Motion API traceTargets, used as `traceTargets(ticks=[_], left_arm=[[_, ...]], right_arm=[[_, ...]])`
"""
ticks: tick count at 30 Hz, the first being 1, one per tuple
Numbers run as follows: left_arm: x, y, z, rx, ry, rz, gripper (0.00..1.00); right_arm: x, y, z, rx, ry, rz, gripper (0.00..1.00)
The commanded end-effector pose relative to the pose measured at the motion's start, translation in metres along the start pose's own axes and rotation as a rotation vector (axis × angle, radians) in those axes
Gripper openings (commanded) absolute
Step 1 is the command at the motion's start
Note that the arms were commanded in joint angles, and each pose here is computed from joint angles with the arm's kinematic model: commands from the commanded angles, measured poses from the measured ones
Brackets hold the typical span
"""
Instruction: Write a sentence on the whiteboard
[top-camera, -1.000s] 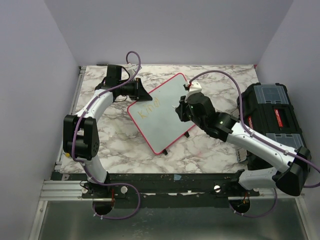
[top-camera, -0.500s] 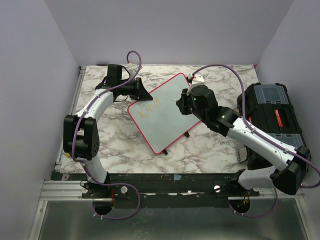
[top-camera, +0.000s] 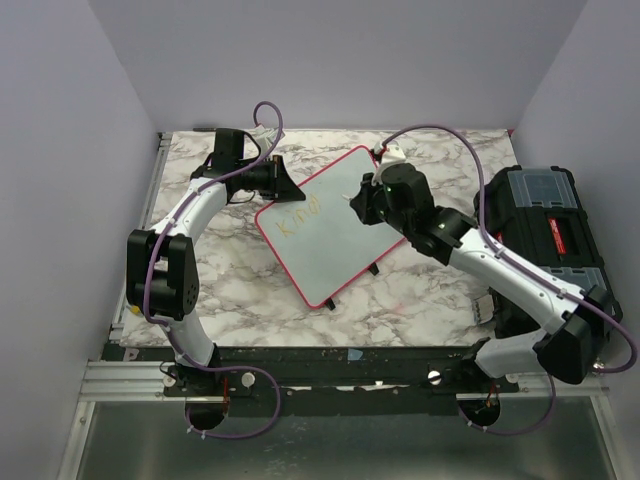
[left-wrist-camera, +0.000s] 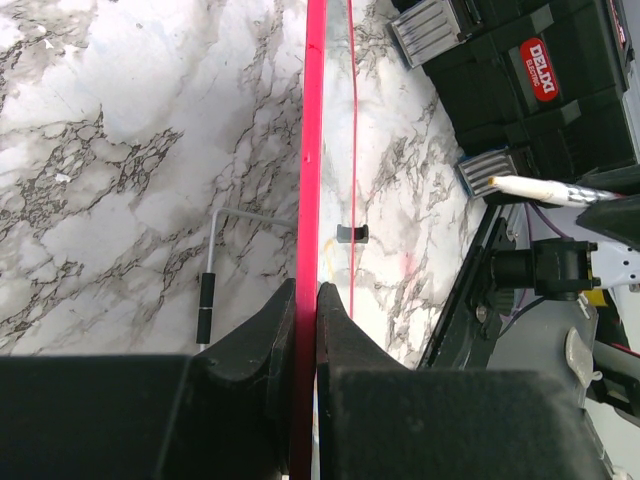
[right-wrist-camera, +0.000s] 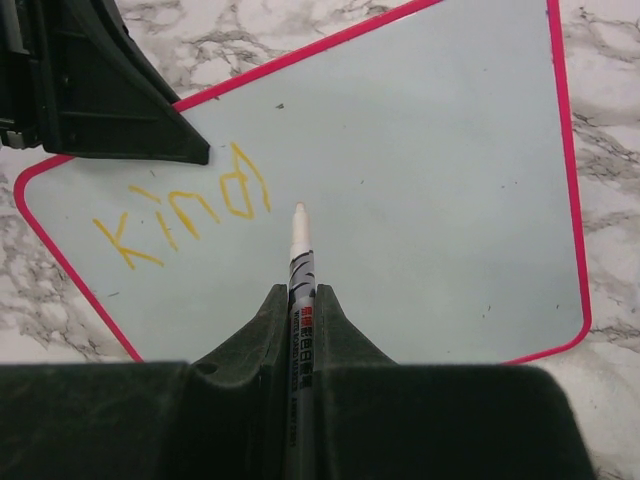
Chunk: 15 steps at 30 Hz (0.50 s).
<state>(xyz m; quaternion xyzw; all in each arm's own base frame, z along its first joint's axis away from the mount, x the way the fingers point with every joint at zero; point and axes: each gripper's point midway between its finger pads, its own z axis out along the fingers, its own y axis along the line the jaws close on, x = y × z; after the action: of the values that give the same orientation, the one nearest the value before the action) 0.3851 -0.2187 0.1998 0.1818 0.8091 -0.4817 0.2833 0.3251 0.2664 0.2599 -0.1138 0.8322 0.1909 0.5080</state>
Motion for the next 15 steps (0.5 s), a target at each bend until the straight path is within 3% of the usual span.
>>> traceTargets(ticks=[1,15], left_arm=[[0.021,0.013,0.012,-0.037,0.068,0.041,0.0],[0.023,0.012,0.011,-0.036,0.068,0.042,0.0]], right_arm=[[0.001,0.014,0.019,-0.052,0.008,-0.027,0.01],[-0.009,0.018,0.062,-0.007,-0.01,-0.042,0.01]])
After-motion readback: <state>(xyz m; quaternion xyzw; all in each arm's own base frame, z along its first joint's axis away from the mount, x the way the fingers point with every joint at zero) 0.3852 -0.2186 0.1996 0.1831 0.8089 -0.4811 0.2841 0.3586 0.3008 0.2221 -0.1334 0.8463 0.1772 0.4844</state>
